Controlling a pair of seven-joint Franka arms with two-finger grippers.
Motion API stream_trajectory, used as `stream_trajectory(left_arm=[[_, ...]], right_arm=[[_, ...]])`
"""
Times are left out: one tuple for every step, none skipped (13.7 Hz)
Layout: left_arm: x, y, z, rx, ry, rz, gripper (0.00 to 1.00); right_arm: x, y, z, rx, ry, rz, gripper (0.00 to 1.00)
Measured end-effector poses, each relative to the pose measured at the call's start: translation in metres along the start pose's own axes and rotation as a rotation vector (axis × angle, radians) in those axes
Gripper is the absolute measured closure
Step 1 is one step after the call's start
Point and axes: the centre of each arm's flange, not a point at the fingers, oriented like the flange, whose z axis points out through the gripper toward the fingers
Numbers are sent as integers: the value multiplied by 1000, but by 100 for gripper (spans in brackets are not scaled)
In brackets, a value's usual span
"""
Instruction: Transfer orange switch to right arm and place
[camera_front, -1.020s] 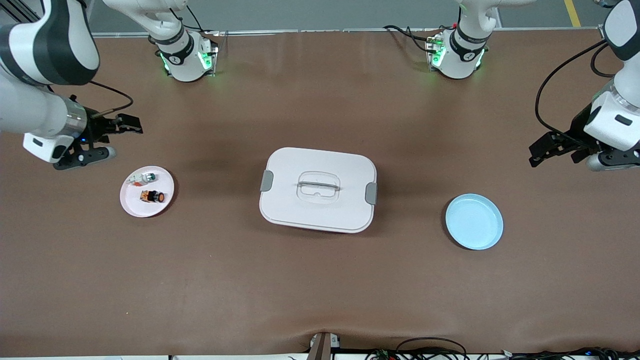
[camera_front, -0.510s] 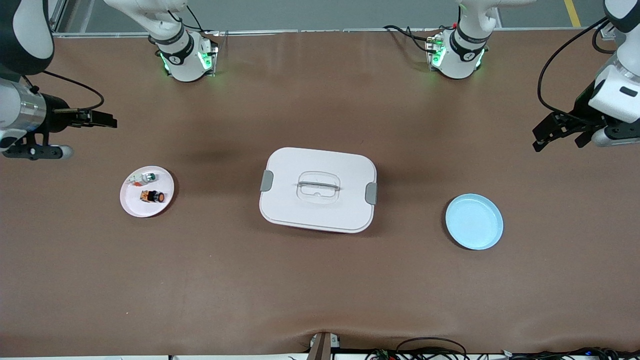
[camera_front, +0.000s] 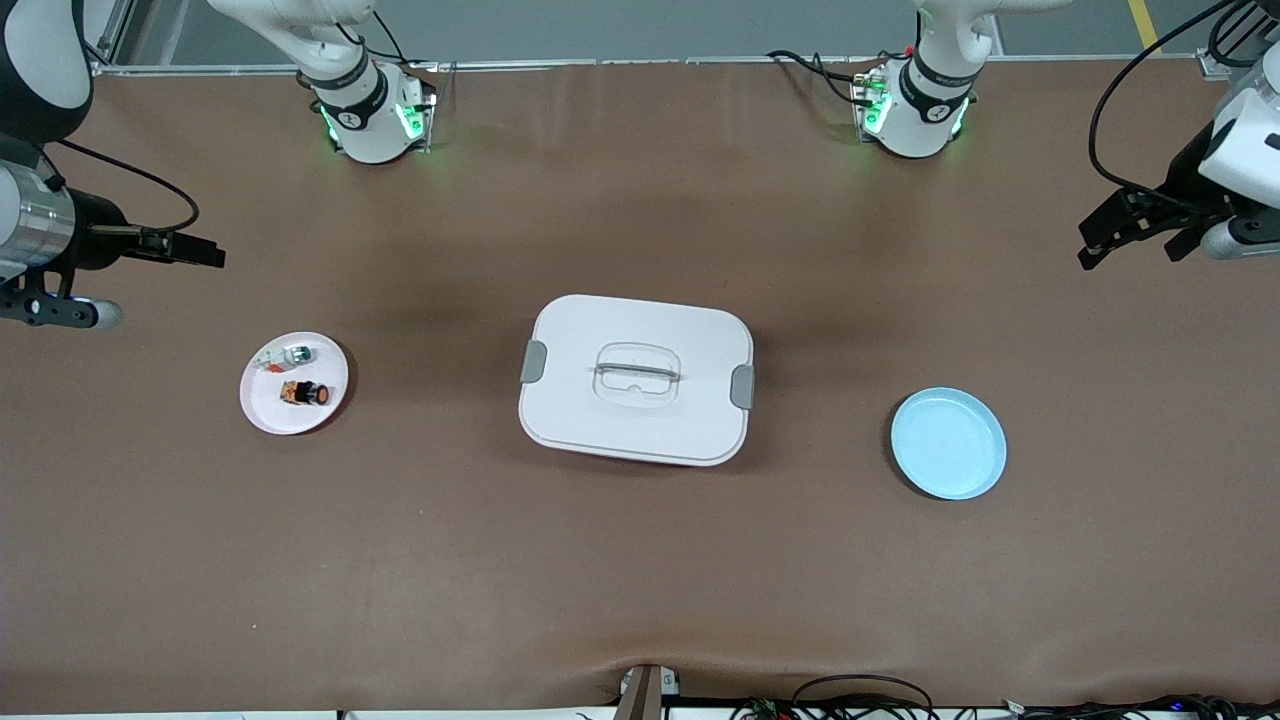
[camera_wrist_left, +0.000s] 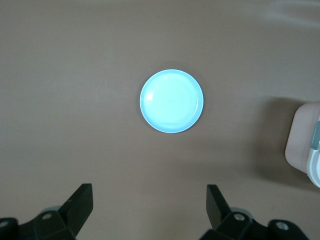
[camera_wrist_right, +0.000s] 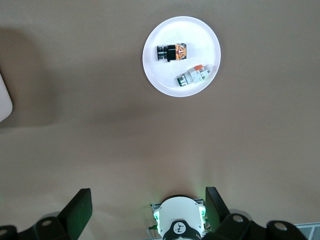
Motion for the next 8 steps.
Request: stream_trajectory(left_arm=[[0, 0, -2, 0, 1, 0, 0], [0, 0, -3, 0, 2, 0, 0], [0, 0, -5, -1, 4, 0, 0], [0, 0, -7, -1, 6, 0, 0], [1, 1, -9, -1, 8, 1, 0], [0, 1, -10, -1, 6, 1, 0], [0, 1, -10, 0, 1, 2, 0], [-1, 2, -10, 0, -1, 3, 0]], right_arm=[[1, 0, 1, 0, -1, 0, 0], [1, -1, 1, -1, -2, -2, 0], [1, -3, 0, -2, 0, -6, 0], [0, -6, -3, -2, 6, -12, 0], [-1, -9, -9, -1, 19, -17, 0], [-3, -11, -18, 0, 32, -20, 0], [-8, -12, -28, 0, 38, -23, 0], [-13, -12, -36, -1, 34, -24, 0]])
